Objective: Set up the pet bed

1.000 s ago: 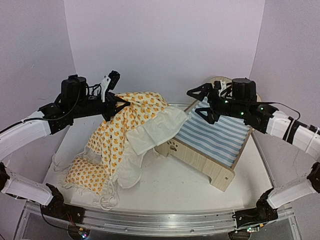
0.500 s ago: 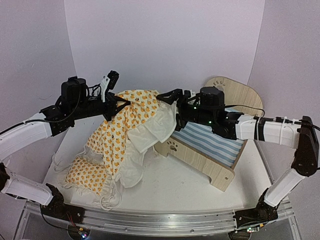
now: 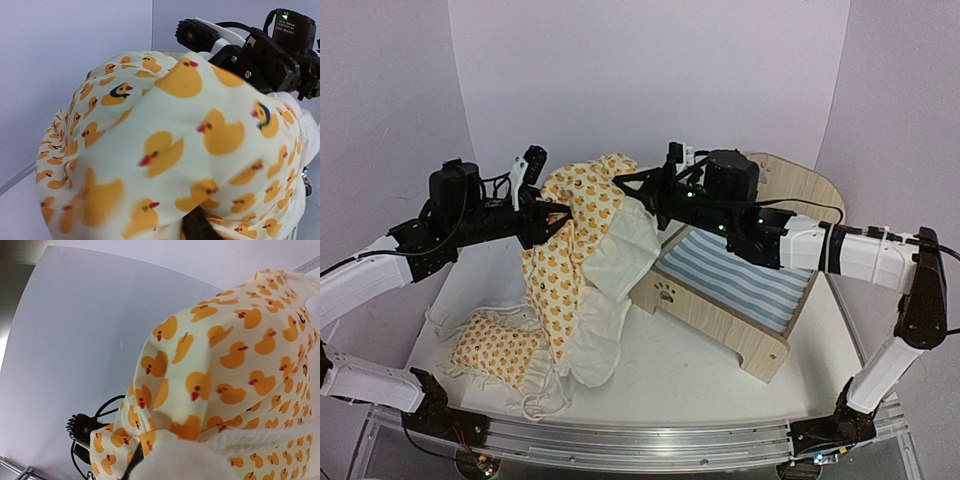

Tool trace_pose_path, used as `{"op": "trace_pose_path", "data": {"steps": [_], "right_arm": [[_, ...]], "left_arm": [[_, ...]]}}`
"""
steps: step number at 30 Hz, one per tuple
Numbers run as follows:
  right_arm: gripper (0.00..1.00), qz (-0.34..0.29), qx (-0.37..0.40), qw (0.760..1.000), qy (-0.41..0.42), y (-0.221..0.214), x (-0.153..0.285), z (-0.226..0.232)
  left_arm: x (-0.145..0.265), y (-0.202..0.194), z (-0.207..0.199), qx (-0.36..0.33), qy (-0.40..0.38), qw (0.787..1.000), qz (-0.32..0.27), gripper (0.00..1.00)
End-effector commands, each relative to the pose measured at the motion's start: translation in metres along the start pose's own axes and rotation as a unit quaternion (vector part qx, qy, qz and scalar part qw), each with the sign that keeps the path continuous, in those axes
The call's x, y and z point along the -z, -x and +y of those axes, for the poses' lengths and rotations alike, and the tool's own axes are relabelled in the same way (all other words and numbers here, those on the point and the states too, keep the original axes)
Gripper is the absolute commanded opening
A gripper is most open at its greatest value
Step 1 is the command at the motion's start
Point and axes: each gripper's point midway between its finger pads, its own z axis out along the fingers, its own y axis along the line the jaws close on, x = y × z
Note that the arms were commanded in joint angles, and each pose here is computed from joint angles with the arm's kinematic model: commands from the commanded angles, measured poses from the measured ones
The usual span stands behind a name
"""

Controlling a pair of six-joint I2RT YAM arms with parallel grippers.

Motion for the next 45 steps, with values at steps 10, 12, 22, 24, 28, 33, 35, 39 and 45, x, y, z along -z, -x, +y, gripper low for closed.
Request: {"op": "trace_pose_path", "data": {"steps": [10, 12, 22, 24, 28, 33, 35, 39, 45], "right_arm": [[0.00, 0.160, 0.510, 0.831, 0.152, -0.105, 0.056, 0.157], [0.00, 0.163, 0.518, 0.826, 0.156, -0.104, 0.067, 0.162], [0.00, 0.086, 0.631, 0.770, -0.034, -0.043, 0.104, 0.101], [0.00, 0.051, 0.632, 0.765, -0.115, 0.012, 0.111, 0.066], [0.00, -0.108, 0.594, 0.752, -0.266, 0.129, 0.147, 0.017], [0.00, -0.234, 0.588, 0.688, -0.354, 0.195, 0.166, -0.002], [0.00, -0.236, 0.578, 0.686, -0.375, 0.223, 0.169, -0.028], [0.00, -0.249, 0.529, 0.752, -0.304, 0.248, 0.195, -0.039], [0.00, -0.291, 0.507, 0.767, -0.264, 0.274, 0.215, -0.013]], "left_arm": [[0.104, 0.042, -0.054, -0.074, -0.041, 0.994, -0.076, 0.82], [0.118, 0.052, -0.057, -0.078, -0.036, 0.992, -0.094, 0.83], [0.119, 0.063, -0.043, -0.064, 0.007, 0.993, -0.099, 0.87], [0.106, 0.057, -0.036, -0.053, 0.010, 0.995, -0.084, 0.87], [0.081, 0.052, -0.027, -0.029, 0.007, 0.997, -0.072, 0.87], [0.059, 0.048, -0.019, 0.006, 0.005, 0.998, -0.070, 0.87], [0.051, 0.044, -0.017, 0.024, 0.002, 0.997, -0.069, 0.88], [0.032, 0.035, -0.011, 0.073, -0.004, 0.996, -0.054, 0.90], [-0.017, 0.000, -0.001, 0.160, -0.023, 0.987, 0.000, 0.96]]}}
